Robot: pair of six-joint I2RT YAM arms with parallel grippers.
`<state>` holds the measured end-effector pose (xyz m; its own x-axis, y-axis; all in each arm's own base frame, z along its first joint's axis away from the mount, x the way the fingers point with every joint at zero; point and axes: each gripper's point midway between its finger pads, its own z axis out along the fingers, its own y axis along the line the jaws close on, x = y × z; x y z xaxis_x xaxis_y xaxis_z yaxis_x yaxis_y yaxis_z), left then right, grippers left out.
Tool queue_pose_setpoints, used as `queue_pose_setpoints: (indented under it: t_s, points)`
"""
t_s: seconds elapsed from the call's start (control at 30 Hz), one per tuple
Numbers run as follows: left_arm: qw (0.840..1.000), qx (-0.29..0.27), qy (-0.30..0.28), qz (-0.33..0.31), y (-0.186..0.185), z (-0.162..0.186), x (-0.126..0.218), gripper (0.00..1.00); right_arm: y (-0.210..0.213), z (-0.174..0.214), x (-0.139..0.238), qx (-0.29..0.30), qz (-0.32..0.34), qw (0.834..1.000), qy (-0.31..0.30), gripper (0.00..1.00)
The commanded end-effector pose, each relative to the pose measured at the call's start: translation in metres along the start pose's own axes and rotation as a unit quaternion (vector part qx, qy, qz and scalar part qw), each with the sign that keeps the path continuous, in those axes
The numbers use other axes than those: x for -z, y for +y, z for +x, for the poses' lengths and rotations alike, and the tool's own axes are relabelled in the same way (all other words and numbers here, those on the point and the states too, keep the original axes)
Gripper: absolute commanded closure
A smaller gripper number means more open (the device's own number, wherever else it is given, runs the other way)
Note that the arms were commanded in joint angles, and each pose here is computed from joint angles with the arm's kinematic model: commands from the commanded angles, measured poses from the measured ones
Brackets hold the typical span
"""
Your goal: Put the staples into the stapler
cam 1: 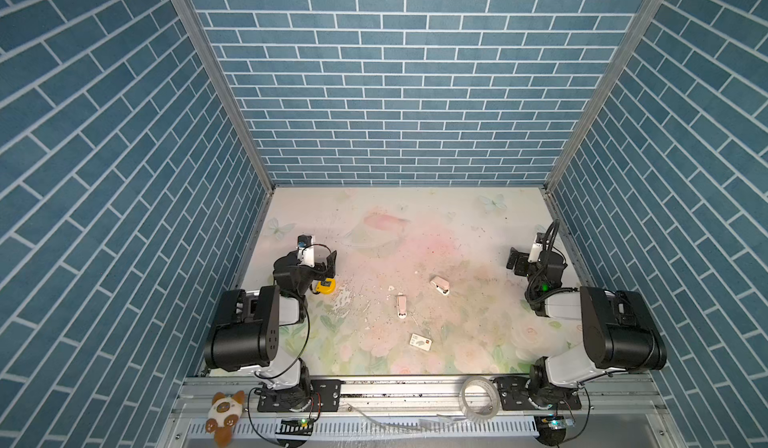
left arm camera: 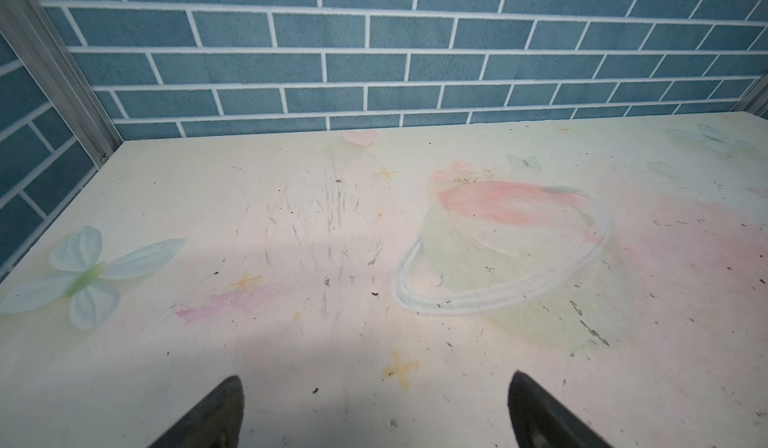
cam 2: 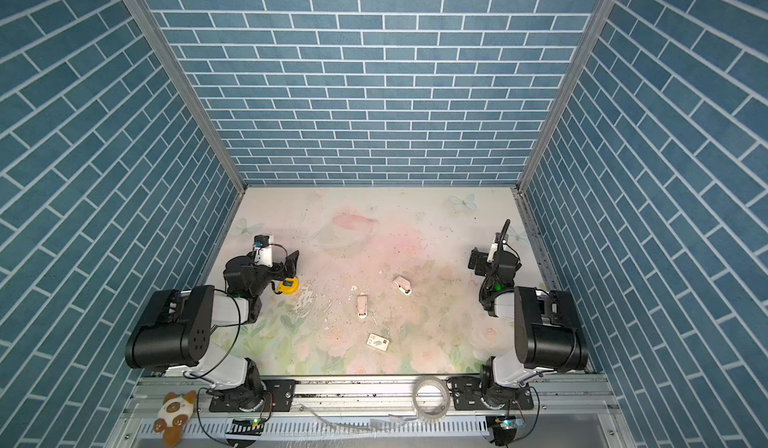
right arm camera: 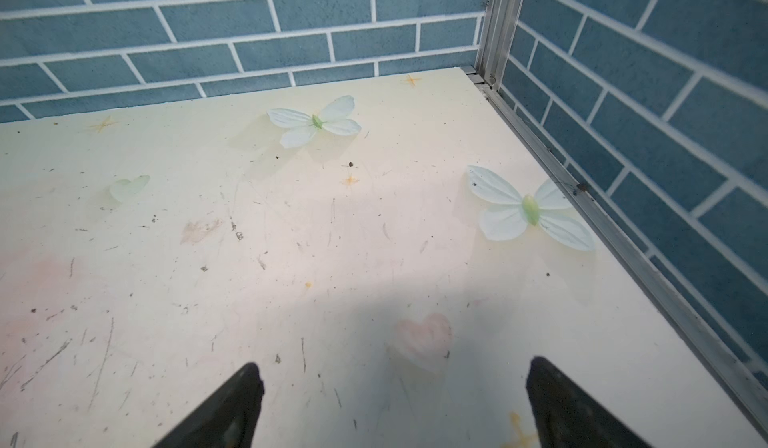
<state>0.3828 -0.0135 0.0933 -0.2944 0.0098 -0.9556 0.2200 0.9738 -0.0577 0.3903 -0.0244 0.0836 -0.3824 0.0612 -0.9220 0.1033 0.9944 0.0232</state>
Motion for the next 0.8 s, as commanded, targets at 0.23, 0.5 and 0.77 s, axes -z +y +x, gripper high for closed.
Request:
queue_pose_setpoints:
  t_s: [0.23,0.5,0.77]
  points:
    - [1.000,-0.010,-0.012,0.005,-0.0020,-0.0097,-0.0006,0.00,-0.0003,-0.0053,-0.0024,0.022,0.004,1.000,-0.008,0.01]
    - [1.000,-0.009,-0.012,0.004,-0.0018,-0.0095,-0.0005,0.00,-0.0009,-0.0055,-0.0024,0.022,0.005,1.000,-0.009,0.01]
    - [1.000,-0.015,-0.001,0.002,-0.0033,-0.0077,-0.0033,0.00,-0.0002,-0.0055,-0.0024,0.022,0.004,1.000,-0.009,0.01]
